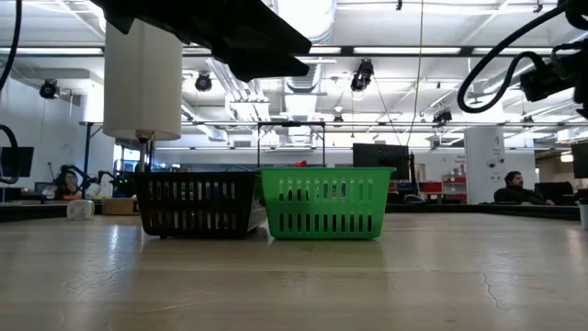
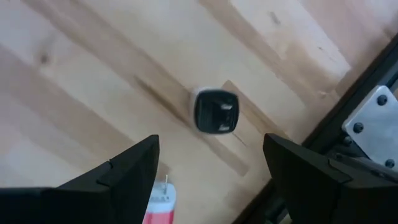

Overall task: Pick & Place Office items
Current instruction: Put the black white charger adapter into the black bin

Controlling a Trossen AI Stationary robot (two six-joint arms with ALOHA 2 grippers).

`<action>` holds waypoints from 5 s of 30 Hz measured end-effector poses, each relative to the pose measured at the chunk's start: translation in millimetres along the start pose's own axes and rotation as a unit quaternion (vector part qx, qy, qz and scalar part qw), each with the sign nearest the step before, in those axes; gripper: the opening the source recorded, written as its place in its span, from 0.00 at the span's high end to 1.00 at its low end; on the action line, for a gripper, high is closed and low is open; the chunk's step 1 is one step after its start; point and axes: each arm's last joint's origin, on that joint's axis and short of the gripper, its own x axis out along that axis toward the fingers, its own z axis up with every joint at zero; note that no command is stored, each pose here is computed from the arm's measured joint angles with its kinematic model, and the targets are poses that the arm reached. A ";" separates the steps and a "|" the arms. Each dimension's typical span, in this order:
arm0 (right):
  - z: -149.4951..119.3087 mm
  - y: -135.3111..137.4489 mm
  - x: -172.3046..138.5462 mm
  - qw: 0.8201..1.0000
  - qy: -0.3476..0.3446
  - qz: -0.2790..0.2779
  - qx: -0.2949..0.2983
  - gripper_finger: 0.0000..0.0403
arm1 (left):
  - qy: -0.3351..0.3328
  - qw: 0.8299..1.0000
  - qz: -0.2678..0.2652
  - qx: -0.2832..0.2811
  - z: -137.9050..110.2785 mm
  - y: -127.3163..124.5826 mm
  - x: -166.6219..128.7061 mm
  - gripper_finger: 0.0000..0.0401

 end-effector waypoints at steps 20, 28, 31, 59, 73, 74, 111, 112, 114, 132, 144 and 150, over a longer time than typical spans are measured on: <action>-3.1 2.9 14.6 0.975 0.002 0.026 -0.221 0.29 | 0.001 1.000 -0.001 0.000 -0.3 0.0 0.0 0.17; -7.3 -3.6 33.6 0.976 0.004 0.013 -0.216 0.29 | 0.005 1.000 -0.001 0.001 -1.0 -0.1 0.0 0.17; -7.4 -5.9 39.1 0.977 -0.012 0.003 -0.214 0.29 | 0.005 1.000 -0.001 0.001 -1.0 -0.1 0.0 0.17; -8.6 -6.3 57.8 0.986 -0.059 0.023 -0.153 0.36 | 0.009 1.000 0.000 0.002 -1.7 0.0 -0.1 0.17; -9.6 -6.4 57.7 0.986 -0.039 0.027 -0.158 0.68 | 0.010 1.000 0.000 0.002 -1.8 0.0 -0.1 0.17; -9.5 -5.9 57.2 0.986 -0.038 0.028 -0.158 0.68 | 0.010 1.000 0.000 0.002 -2.0 0.0 -0.1 0.17; 51.4 99.5 -107.9 0.677 -0.561 -0.016 -0.476 0.68 | -0.050 0.992 -0.049 -0.108 10.6 6.5 0.5 0.17; 52.4 105.1 -106.6 0.669 -0.563 -0.036 -0.484 0.68 | -0.060 0.990 -0.064 -0.111 12.7 5.8 0.2 0.17; 54.0 117.1 -100.8 0.657 -0.557 -0.083 -0.501 0.68 | -0.080 0.986 -0.087 -0.117 17.1 4.8 -0.6 0.17; 71.8 180.4 -119.1 0.586 -0.555 -0.139 -0.574 0.68 | -0.099 0.981 -0.097 -0.138 21.0 9.5 -0.9 0.17; 74.4 172.4 -110.3 0.582 -0.549 -0.113 -0.589 0.68 | -0.122 0.976 -0.135 -0.117 31.1 10.3 -11.5 0.17; 74.4 172.1 -108.8 0.587 -0.548 -0.110 -0.585 0.68 | -0.128 0.971 -0.168 -0.111 37.7 10.0 -22.0 0.17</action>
